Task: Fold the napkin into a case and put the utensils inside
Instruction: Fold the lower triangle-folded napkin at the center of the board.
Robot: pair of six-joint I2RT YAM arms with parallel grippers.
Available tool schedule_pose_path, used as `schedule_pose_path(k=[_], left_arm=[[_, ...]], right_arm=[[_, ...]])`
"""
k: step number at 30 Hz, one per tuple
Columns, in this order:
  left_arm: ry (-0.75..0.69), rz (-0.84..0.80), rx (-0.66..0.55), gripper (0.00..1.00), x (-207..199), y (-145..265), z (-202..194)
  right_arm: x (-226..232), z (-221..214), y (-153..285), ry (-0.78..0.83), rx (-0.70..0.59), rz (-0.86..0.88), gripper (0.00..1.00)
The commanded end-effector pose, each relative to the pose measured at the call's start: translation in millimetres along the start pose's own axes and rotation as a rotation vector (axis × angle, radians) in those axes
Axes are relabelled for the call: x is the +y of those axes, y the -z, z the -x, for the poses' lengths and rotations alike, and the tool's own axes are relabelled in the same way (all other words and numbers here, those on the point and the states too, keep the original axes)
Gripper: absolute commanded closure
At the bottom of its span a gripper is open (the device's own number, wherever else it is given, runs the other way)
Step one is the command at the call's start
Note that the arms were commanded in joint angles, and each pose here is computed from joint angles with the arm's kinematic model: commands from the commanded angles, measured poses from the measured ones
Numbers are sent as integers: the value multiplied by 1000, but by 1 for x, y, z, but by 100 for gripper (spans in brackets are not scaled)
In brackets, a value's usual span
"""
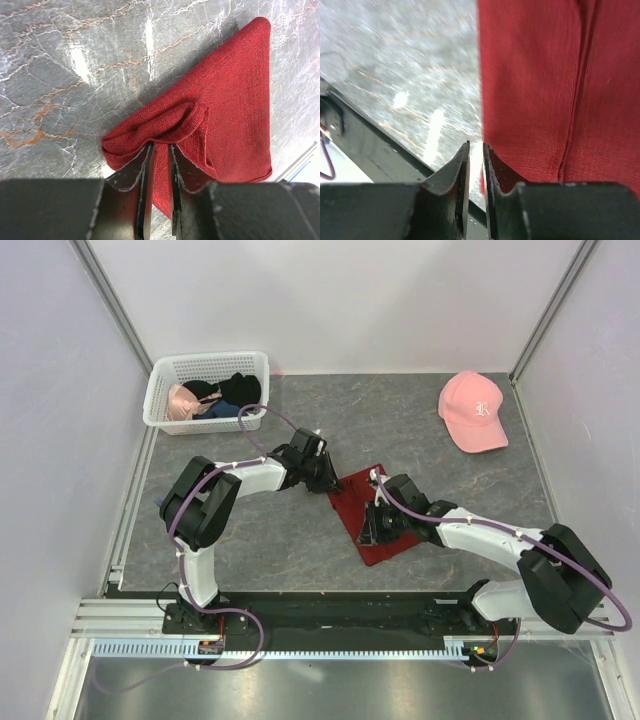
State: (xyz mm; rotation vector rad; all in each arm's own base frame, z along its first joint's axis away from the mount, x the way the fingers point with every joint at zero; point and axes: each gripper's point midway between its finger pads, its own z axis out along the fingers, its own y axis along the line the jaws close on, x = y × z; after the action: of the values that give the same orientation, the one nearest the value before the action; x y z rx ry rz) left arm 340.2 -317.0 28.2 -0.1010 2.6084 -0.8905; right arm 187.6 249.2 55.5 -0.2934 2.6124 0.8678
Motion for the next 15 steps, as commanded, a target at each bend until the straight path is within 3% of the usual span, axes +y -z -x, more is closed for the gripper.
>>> schedule_pose_path(k=[1, 5, 15], left_arm=[[21, -24, -12, 77, -4, -2, 6], [21, -22, -8, 77, -3, -5, 6], [3, -29, -4, 77, -7, -5, 9]], right_arm=[[-3, -22, -16, -44, 39, 65, 78], [-16, -39, -22, -72, 76, 36, 82], [10, -8, 15, -26, -16, 52, 82]])
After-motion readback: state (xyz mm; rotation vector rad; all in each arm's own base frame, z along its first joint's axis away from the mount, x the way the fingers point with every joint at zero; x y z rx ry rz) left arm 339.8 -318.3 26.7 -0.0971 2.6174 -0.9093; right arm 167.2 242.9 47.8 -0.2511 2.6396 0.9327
